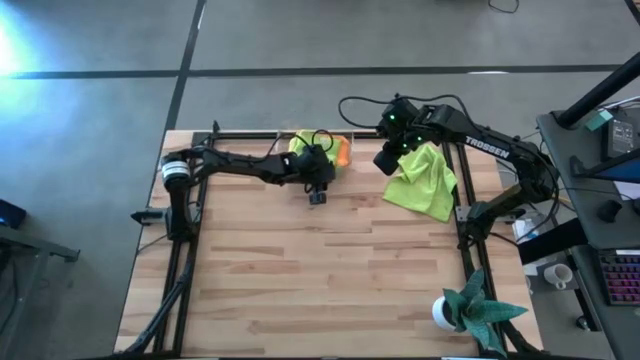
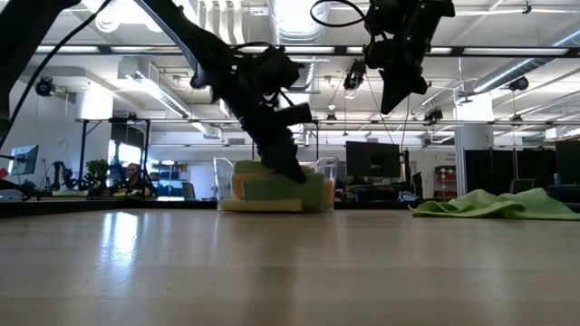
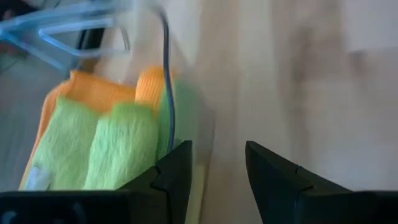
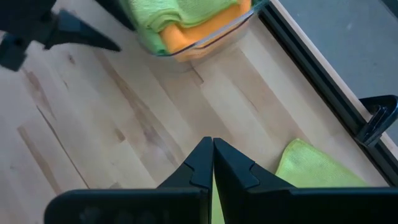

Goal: Fold microfiber towels
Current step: Adjust the transparent bin, then fold the light green microfiber cloth

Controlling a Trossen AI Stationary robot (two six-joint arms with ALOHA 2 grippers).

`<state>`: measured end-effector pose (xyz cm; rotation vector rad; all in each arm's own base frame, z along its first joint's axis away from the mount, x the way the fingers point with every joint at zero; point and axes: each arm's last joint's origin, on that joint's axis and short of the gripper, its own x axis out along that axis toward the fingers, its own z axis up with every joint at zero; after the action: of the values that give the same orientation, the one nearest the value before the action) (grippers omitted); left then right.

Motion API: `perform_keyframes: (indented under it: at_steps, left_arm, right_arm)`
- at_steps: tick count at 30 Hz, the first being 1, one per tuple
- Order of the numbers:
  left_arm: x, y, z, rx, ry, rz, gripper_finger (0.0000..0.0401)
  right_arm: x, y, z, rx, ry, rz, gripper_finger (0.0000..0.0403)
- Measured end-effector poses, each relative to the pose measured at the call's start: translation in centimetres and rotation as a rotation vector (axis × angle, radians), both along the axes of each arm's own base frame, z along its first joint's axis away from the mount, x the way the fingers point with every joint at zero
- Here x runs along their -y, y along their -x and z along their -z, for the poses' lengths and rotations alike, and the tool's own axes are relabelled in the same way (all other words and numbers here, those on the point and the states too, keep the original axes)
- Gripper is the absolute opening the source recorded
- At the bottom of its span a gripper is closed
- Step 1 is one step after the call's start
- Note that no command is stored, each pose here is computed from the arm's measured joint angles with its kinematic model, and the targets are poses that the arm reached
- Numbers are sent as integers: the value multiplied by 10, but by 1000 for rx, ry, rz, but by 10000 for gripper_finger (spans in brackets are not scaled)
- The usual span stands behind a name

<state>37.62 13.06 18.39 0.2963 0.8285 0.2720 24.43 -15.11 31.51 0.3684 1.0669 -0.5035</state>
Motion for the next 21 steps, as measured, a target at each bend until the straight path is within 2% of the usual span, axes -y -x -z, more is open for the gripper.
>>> perform_keyframes:
  at_steps: [3, 8, 14, 21]
  left_arm:
    - [-5, 0, 5, -12, -29, -46, 134]
    - [-7, 2, 2, 3, -13, -80, 134]
    - [3, 11, -25, 29, -17, -84, 134]
    - [20, 27, -60, 98, 5, -86, 135]
  right_arm:
    - [-1, 0, 0, -5, -4, -2, 9]
    - [-6, -2, 1, -8, -25, 5, 9]
    - [-23, -1, 9, -83, -101, 21, 9]
    - [-46, -3, 40, -182, -166, 6, 9]
